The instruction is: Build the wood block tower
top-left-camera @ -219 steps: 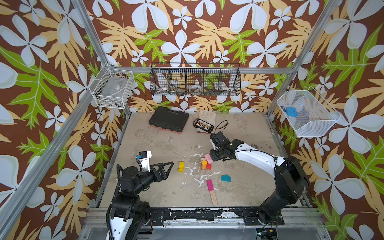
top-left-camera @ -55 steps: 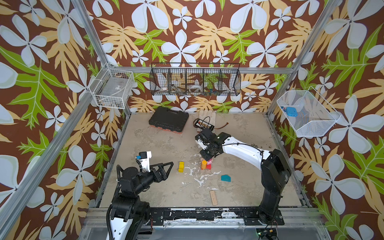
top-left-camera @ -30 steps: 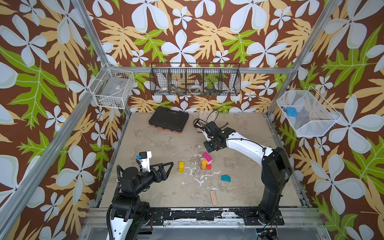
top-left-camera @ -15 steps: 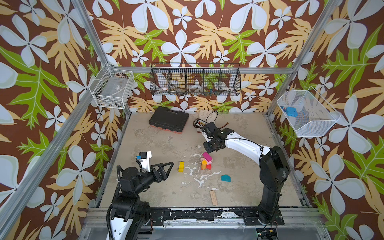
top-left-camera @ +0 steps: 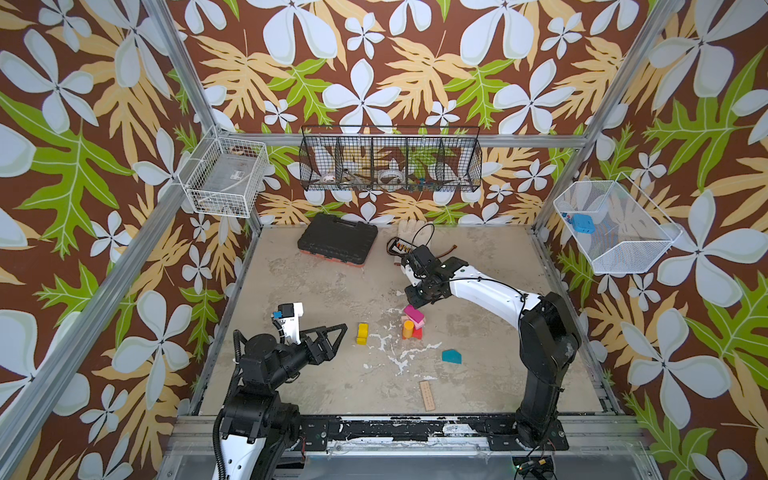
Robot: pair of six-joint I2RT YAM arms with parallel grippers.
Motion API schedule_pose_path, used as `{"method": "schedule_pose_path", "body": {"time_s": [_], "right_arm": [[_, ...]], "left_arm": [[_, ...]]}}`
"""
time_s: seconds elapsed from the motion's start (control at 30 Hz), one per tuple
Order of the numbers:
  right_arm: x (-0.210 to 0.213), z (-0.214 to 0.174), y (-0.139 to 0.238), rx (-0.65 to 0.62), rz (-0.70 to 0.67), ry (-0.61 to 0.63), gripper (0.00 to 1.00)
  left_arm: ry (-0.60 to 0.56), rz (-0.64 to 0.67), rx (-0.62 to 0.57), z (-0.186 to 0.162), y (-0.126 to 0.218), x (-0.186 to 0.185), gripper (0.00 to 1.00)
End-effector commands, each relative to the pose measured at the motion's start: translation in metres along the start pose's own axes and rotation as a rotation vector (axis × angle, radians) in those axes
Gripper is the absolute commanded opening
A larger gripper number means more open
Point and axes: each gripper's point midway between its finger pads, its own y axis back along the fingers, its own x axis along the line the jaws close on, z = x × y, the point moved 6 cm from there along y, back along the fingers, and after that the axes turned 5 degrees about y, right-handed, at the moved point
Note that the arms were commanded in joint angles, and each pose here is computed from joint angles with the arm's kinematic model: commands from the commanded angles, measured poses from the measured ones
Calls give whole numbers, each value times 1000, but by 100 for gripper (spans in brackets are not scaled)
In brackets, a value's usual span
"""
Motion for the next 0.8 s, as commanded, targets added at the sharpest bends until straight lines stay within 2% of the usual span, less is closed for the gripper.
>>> {"method": "schedule_pose_path", "body": {"time_s": [0.0, 0.37, 0.6, 0.77], "right_arm": [[2, 1, 4, -13, 15, 11, 46], [1, 1, 9, -27, 3, 5, 46], [-12, 4, 28, -84, -82, -47, 48], [-21, -7, 23, -53, -128, -68, 47]], "left_arm": [[-16, -27, -11, 3, 1, -5, 100], [-14, -26, -11, 3, 0, -5, 100], [-14, -25, -10, 3, 0, -4, 100], [-14, -26, -10, 2, 0, -4, 100]]}}
